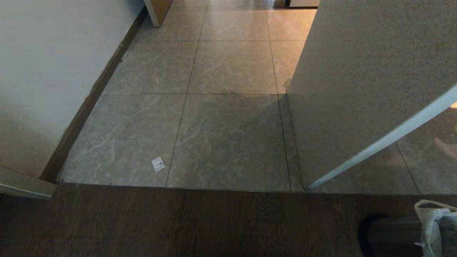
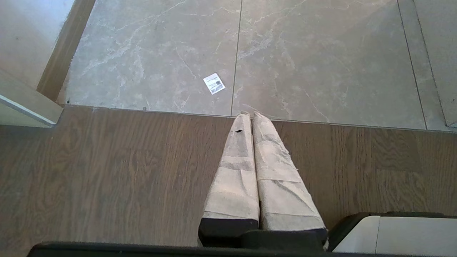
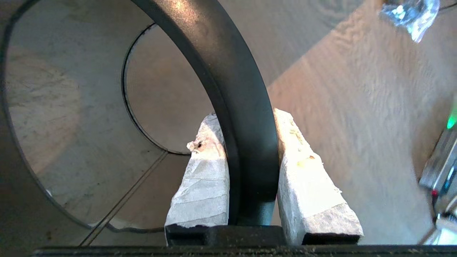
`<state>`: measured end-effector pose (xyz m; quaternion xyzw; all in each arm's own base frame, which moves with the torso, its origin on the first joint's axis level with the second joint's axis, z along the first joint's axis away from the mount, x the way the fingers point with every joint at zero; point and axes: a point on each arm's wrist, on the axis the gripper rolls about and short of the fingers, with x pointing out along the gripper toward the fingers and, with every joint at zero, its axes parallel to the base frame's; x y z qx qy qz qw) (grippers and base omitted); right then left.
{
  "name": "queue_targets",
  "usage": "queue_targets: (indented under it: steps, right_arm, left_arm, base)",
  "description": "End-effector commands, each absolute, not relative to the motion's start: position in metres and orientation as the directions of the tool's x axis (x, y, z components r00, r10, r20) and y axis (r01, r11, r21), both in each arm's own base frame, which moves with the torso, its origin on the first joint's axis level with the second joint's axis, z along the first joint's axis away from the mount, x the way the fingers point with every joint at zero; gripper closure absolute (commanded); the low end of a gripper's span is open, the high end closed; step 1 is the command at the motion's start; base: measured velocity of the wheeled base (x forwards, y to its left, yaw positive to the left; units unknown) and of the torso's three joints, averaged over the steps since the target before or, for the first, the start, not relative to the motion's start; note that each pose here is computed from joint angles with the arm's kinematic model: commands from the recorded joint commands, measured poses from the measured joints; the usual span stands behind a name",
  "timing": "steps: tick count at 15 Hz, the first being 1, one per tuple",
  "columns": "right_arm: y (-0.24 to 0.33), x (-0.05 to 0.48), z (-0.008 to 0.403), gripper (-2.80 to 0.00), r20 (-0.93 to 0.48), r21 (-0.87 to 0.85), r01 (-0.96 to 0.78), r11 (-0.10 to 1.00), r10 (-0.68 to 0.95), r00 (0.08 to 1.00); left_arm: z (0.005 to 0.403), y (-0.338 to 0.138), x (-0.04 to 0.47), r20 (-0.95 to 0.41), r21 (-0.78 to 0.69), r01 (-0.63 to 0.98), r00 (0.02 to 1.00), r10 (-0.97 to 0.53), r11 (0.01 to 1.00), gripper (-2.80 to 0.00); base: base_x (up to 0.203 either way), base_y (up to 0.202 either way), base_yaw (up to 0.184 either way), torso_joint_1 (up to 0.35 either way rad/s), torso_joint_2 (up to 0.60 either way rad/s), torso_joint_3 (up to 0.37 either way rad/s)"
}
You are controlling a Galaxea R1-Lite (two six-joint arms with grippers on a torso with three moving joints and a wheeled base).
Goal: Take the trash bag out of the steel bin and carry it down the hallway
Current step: Place the outer trash can on the ground
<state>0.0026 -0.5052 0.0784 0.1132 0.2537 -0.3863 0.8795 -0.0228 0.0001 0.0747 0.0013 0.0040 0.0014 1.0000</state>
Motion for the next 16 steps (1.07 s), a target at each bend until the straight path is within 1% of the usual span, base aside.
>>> queue_targets:
  steps: [1, 7, 9, 12, 16]
  right_arm:
    - [-0.515, -0.004, 0.026, 0.00, -0.565, 0.035, 0.746, 0.665, -0.602, 0.563]
    - [-0.517, -0.014, -0.028, 0.00, -0.612, 0.092, 0.759, 0.645, -0.564, 0.554]
    - [-0.519, -0.015, -0.030, 0.00, -0.598, 0.109, 0.769, 0.630, -0.576, 0.557]
    - [-0.519, -0.012, -0.031, 0.00, -0.601, 0.201, 0.796, 0.571, -0.570, 0.561]
    - [-0.518, -0.007, -0.029, 0.00, -0.610, 0.218, 0.793, 0.569, -0.555, 0.566]
  left_arm:
    - [0.075, 0.000, -0.023, -0.008, 0.003, -0.003, 1.000, 0.003, 1.000, 0.00]
    - [0.075, 0.000, -0.023, -0.008, 0.002, -0.003, 1.000, 0.003, 1.000, 0.00]
    - [0.075, 0.000, -0.023, -0.008, 0.002, -0.003, 1.000, 0.003, 1.000, 0.00]
    - [0.075, 0.000, -0.023, -0.008, 0.003, -0.003, 1.000, 0.003, 1.000, 0.00]
    - [0.075, 0.000, -0.023, -0.008, 0.003, -0.003, 1.000, 0.003, 1.000, 0.00]
  base:
    - [0.000, 0.000, 0.000, 0.000, 0.00, 0.000]
    - [0.000, 0.000, 0.000, 0.000, 0.00, 0.000]
    - [0.000, 0.000, 0.000, 0.000, 0.00, 0.000]
    - [0.000, 0.000, 0.000, 0.000, 0.00, 0.000]
    - [0.000, 0.000, 0.000, 0.000, 0.00, 0.000]
